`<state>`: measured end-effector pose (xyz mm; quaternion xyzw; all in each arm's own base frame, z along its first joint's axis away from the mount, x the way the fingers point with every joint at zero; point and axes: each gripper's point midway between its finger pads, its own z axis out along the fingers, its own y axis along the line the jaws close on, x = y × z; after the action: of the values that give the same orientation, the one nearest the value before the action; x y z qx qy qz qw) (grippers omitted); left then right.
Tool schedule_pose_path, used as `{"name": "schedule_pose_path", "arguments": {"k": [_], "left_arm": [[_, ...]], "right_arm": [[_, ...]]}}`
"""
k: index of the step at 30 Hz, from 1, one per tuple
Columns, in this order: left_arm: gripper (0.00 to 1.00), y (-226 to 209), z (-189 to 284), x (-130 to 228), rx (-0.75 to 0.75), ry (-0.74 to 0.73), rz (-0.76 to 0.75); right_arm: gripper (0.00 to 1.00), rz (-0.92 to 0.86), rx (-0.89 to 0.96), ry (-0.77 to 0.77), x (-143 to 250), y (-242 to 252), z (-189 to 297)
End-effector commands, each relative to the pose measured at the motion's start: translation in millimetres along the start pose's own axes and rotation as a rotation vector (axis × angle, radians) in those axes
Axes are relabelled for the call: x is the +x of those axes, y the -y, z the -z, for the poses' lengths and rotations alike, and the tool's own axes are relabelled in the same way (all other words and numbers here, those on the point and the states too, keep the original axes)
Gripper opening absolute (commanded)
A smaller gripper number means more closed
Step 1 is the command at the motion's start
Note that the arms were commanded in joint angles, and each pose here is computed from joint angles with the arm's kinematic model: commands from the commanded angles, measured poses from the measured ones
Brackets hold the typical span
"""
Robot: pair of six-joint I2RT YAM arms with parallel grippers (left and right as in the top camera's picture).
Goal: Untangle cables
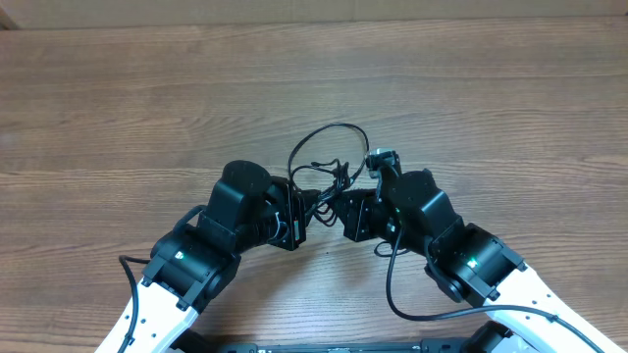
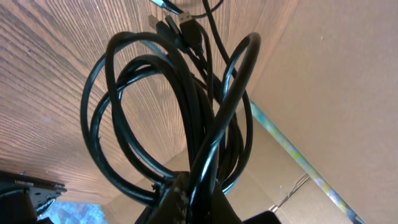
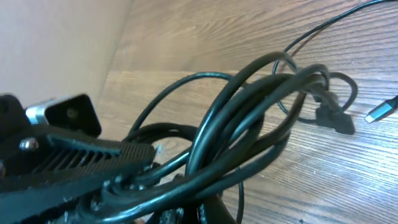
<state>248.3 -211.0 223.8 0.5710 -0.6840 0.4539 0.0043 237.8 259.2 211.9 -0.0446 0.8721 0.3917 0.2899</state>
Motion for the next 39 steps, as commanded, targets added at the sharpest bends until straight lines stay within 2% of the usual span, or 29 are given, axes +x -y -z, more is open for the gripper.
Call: {"name": "schedule_pose_path", "arguments": {"k": [1,9,14,21,24,25,27,28,29,34,39], "left_arm": [[0.04,7.7,5.2,-1.6,0.037,0.024,-0.010],[0.04,28.5,13.4,-44.0,0.146,0.234,0.017],[0.04,39.4,21.1,-65.9,0.199,0.329,0.040],[0.04,45.2,26.5,-78.6,0.224,0.371,0.061],[0.04,42.1,25.7,-78.3,0.207,0.369,0.048],[0.04,40.9,25.4,-78.1,0.197,0.369,0.026],[0.04,40.1,25.1,-77.7,0.172,0.376,-0.088],[0.04,39.9,25.0,-77.5,0.162,0.379,-0.134],[0.04,38.8,23.7,-74.7,0.133,0.372,-0.258],[0.04,34.3,19.1,-63.2,0.065,0.316,-0.577],[0.04,30.0,15.1,-49.2,0.054,0.229,-0.632]], "right_arm": [[0.04,0.083,-0.067,-0.053,7.0,-12.4,2.3],[0.04,0.259,-0.186,-0.192,37.0,-25.3,7.8],[0.04,0.307,-0.265,-0.231,45.7,-36.3,12.2],[0.04,0.291,-0.278,-0.241,47.3,-38.5,13.1],[0.05,0.212,-0.202,-0.214,40.6,-28.1,9.1],[0.12,0.182,-0.172,-0.205,38.5,-23.7,7.8],[0.35,0.085,-0.078,-0.172,32.4,-8.8,4.9],[0.37,0.056,-0.055,-0.162,30.7,-5.1,4.4],[0.46,0.023,-0.037,-0.153,29.0,-2.4,4.0],[0.64,-0.105,-0.024,-0.151,28.3,-1.9,3.9],[0.74,-0.371,-0.022,-0.140,24.0,-5.8,3.4]]}}
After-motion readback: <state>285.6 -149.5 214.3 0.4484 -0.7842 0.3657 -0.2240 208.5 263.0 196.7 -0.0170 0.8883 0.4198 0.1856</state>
